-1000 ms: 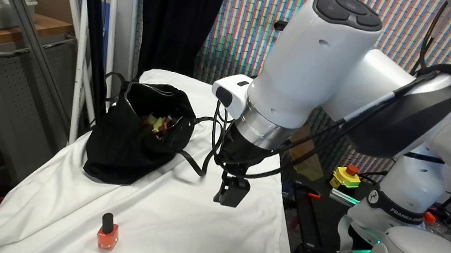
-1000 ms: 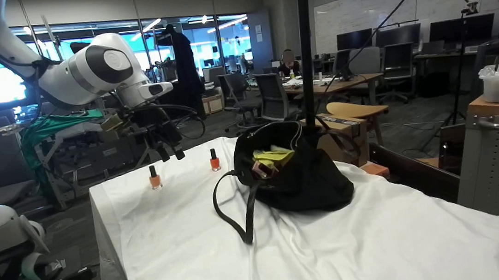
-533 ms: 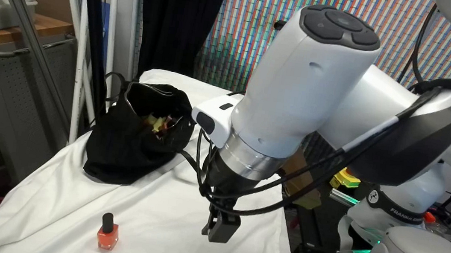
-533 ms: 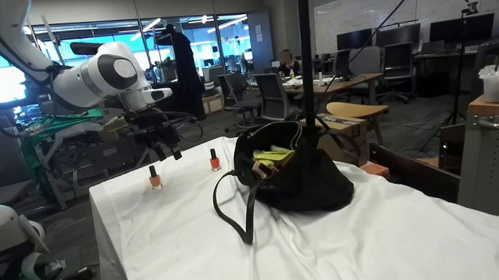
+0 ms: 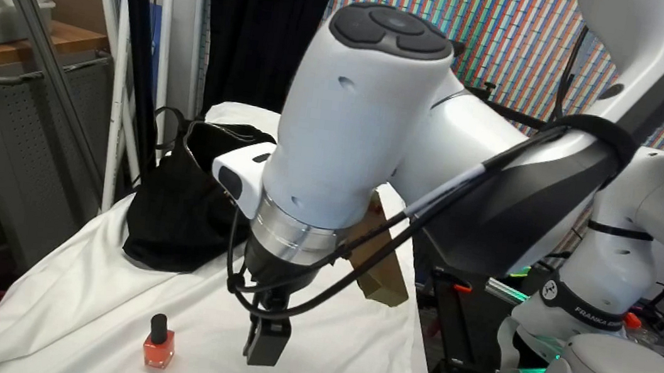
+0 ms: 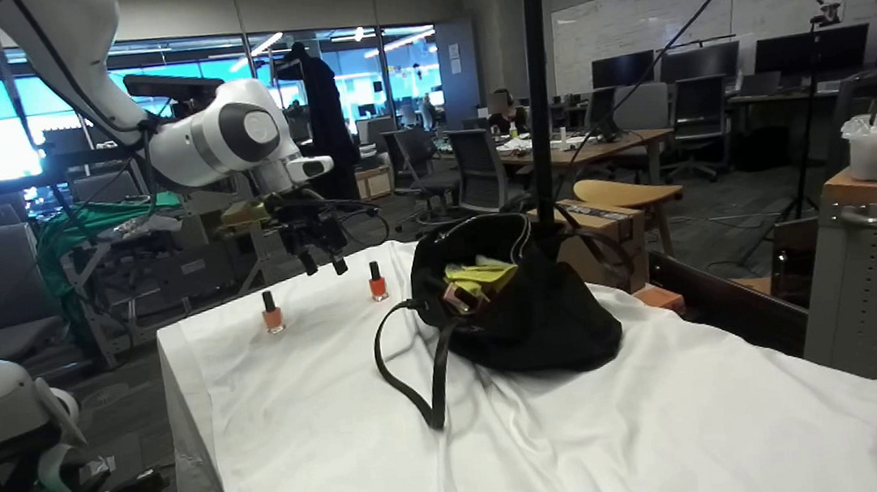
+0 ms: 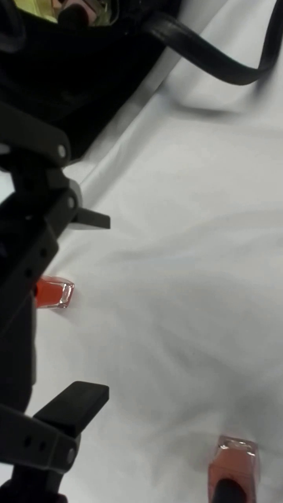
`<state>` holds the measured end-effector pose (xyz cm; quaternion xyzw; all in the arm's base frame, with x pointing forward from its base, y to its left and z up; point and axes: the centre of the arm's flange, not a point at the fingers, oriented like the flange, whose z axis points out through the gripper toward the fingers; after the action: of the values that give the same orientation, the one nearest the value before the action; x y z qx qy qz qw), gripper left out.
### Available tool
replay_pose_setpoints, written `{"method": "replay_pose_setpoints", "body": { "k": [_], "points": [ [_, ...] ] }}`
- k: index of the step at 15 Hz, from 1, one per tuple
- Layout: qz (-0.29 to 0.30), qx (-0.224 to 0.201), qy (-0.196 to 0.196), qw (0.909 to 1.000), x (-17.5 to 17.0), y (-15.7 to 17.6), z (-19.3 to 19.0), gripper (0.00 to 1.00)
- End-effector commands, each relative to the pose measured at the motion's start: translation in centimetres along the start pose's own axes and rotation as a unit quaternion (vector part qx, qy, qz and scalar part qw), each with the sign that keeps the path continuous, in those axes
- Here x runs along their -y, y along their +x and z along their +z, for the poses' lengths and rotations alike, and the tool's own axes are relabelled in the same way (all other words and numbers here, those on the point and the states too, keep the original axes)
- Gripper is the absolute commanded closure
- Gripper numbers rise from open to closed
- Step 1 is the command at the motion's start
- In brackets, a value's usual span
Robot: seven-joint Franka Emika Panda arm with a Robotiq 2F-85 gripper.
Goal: Pick up the nail polish and put them in the bag
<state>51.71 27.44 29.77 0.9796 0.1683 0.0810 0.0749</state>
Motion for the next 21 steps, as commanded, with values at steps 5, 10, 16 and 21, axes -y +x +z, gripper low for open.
{"method": "replay_pose_setpoints", "body": {
  "k": [5,10,16,21],
  "points": [
    [0.004,0.003,0.066,0.9978,-1.1,7.0,2.0,0.00],
    [0.010,0.014,0.098,0.9950,-0.7,9.6,4.2,0.00],
    [0.019,0.022,0.102,0.9944,-1.6,12.0,6.4,0.00],
    [0.024,0.032,0.091,0.9950,-2.5,13.0,8.3,0.00]
  ]
}}
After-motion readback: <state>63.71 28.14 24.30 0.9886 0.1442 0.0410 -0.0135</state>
